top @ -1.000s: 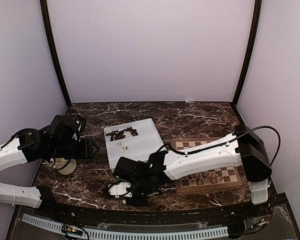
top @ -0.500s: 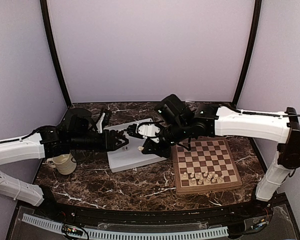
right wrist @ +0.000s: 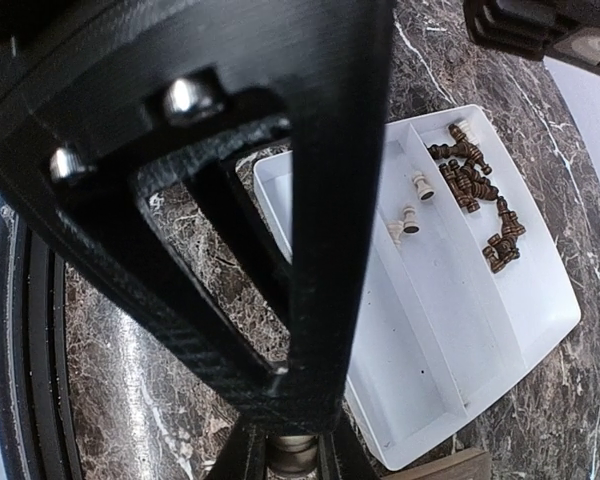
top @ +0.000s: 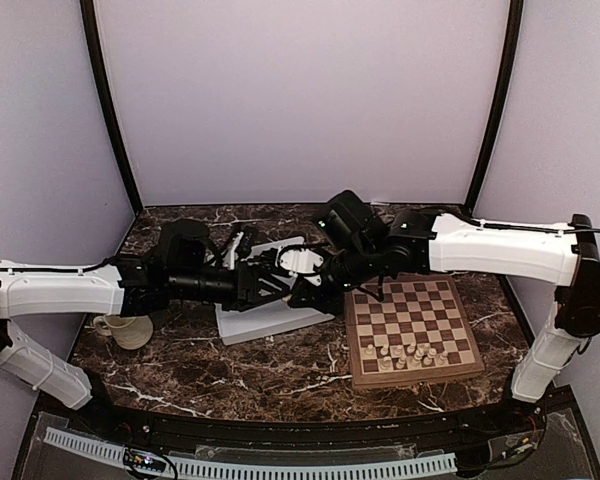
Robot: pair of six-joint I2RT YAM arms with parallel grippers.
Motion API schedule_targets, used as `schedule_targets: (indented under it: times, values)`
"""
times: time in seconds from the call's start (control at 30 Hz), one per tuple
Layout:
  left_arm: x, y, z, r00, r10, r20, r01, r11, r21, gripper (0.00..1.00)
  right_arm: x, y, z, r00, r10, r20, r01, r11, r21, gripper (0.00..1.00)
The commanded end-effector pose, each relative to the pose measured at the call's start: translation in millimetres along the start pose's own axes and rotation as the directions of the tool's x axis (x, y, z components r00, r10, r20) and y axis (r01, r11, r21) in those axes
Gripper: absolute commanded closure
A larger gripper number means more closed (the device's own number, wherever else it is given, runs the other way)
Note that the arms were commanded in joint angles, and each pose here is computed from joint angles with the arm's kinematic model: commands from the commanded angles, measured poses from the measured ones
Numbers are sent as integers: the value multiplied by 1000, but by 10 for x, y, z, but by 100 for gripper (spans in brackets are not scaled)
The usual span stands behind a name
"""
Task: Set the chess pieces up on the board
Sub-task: Pass from the right arm to the left
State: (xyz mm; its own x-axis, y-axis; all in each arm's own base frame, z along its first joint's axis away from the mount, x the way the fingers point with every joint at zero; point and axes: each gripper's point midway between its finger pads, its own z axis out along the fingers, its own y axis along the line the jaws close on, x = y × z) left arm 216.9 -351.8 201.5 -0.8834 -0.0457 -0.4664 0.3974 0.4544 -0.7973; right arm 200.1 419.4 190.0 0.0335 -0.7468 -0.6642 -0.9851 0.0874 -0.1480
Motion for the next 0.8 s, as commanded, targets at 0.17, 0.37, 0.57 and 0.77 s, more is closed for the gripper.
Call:
schedule_targets:
  times: [0.17,0.37,0.57,0.77]
  values:
    - [-55,-257,118,1000,9,-20,-7,995,100,81,-129,-97,-132,999,5,53,-7,999,48,95]
    - [-78,-288,172,1000,9,-24,-6,993,114,93,-63,-127,-176,999,-3,38,0,998,67,88]
    - [-254,-254,414,981,187,-44,-188,982,-22,97,362,-406,-653,993,93,66,-96,995,34,62]
    - [-317,-186,860,910,365,-196,-394,908,-139,99,1055,-903,-1442,941,290,175,-312,942,119,56]
